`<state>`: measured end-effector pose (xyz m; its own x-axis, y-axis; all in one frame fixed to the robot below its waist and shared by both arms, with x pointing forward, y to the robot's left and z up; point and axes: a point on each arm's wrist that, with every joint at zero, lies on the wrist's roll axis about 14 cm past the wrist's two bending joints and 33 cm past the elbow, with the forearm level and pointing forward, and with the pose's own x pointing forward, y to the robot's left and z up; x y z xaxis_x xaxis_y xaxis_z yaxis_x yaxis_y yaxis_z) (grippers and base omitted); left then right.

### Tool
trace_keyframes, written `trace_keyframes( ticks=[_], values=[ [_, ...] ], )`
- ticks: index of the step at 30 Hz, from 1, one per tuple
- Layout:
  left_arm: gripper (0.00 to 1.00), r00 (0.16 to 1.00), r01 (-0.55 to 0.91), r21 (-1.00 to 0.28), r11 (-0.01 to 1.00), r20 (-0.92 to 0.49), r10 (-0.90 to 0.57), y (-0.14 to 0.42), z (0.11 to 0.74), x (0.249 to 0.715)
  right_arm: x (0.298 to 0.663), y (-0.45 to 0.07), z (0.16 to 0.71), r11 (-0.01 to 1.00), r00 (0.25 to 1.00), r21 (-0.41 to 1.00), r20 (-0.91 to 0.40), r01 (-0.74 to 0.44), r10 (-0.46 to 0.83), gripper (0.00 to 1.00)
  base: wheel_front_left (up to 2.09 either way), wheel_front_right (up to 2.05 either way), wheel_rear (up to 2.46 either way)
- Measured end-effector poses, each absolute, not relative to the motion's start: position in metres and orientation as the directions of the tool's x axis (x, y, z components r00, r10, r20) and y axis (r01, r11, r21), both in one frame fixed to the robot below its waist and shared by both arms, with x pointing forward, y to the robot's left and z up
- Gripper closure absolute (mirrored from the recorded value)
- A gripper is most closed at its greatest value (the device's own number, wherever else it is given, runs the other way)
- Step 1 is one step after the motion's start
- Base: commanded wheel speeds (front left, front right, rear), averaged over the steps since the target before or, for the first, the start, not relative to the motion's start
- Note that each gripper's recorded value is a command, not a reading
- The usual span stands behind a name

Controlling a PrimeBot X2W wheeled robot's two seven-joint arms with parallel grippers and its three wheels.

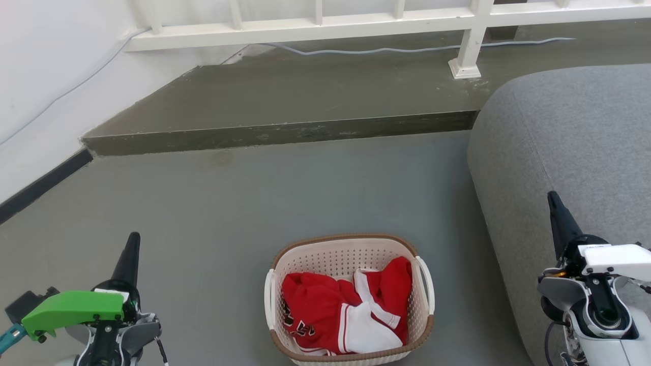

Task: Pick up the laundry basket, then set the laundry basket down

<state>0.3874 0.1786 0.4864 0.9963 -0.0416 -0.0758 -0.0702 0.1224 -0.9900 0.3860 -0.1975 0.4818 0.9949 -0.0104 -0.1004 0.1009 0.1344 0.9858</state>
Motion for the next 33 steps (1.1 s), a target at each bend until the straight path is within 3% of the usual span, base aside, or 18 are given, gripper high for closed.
trace_keyframes(
  ticks=[12, 33],
  values=[
    [1.00, 0.998, -0.057, -0.998, 0.000, -0.057, -0.035, 0.1848, 0.4909, 0.3856, 0.3820, -0.2043, 0.4849, -0.008, 0.997, 0.997, -0.078, 0.078, -0.024, 1.00, 0.00, 0.00, 0.00],
    [1.00, 0.998, -0.054, -0.999, -0.007, -0.054, -0.032, 0.1855, 0.4912, 0.3855, 0.3819, -0.2048, 0.4850, -0.013, 0.997, 0.997, -0.077, 0.077, -0.026, 1.00, 0.00, 0.00, 0.00]
  ],
)
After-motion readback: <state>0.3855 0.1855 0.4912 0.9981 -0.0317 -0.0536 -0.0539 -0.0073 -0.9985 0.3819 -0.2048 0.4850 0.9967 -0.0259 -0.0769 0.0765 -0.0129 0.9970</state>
